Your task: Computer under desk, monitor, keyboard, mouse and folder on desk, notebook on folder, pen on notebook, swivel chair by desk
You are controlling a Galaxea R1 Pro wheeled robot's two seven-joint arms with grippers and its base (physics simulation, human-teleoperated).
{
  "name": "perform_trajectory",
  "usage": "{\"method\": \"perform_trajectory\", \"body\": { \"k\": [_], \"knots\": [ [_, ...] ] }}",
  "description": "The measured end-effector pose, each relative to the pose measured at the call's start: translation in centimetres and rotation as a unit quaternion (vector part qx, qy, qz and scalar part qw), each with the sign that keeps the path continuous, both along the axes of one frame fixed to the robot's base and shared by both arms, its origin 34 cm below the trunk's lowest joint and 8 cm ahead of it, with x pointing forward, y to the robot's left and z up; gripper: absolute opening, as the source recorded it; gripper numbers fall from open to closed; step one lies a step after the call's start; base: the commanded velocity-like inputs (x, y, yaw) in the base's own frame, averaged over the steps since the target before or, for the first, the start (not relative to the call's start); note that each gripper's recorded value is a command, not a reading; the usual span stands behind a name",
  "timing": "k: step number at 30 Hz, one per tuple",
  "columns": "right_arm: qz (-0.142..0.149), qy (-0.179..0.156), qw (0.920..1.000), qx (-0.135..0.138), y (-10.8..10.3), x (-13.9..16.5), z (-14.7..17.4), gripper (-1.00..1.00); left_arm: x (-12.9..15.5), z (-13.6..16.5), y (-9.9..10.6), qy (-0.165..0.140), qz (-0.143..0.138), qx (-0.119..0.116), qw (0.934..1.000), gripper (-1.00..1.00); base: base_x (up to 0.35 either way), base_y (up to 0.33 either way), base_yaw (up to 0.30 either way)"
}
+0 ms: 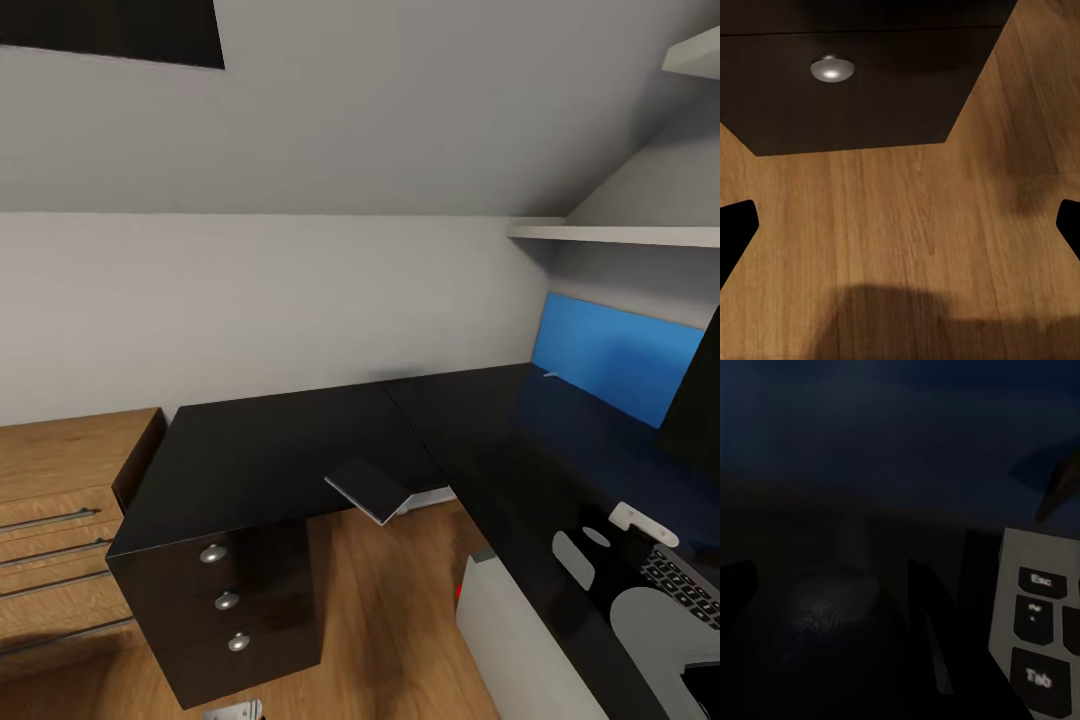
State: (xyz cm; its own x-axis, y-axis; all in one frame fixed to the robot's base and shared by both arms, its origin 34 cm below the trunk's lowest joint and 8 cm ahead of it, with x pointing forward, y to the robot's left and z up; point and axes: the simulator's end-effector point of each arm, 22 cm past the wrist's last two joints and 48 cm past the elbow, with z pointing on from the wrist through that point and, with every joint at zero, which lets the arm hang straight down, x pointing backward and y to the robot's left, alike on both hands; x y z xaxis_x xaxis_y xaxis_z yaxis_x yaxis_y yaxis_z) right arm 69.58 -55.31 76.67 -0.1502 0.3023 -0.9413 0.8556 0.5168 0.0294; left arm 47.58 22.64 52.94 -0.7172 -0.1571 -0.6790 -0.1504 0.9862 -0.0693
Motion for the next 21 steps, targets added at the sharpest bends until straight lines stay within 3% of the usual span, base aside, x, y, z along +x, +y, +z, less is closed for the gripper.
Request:
{"method": "perform_trajectory", "body": {
  "k": [3, 4, 21],
  "knots": [
    [0.0, 0.0, 1.0, 0.0, 0.02, 0.01, 0.01, -1.0, 0.0, 0.0, 0.0, 0.0, 0.0, 0.0, 1.0, 1.0, 0.0, 0.0, 0.0],
    [0.0, 0.0, 1.0, 0.0, 0.01, 0.01, 0.03, 1.0, 0.0, 0.0, 0.0, 0.0, 0.0, 0.0, 1.0, 1.0, 0.0, 0.0, 0.0],
    [0.0, -0.003, 1.0, -0.001, 0.01, 0.08, 0.16, 1.0, -0.04, -0.04, -0.03, 0.001, 0.0, 0.0, 1.0, 1.0, 0.0, 0.0, 0.0]
  ]
}}
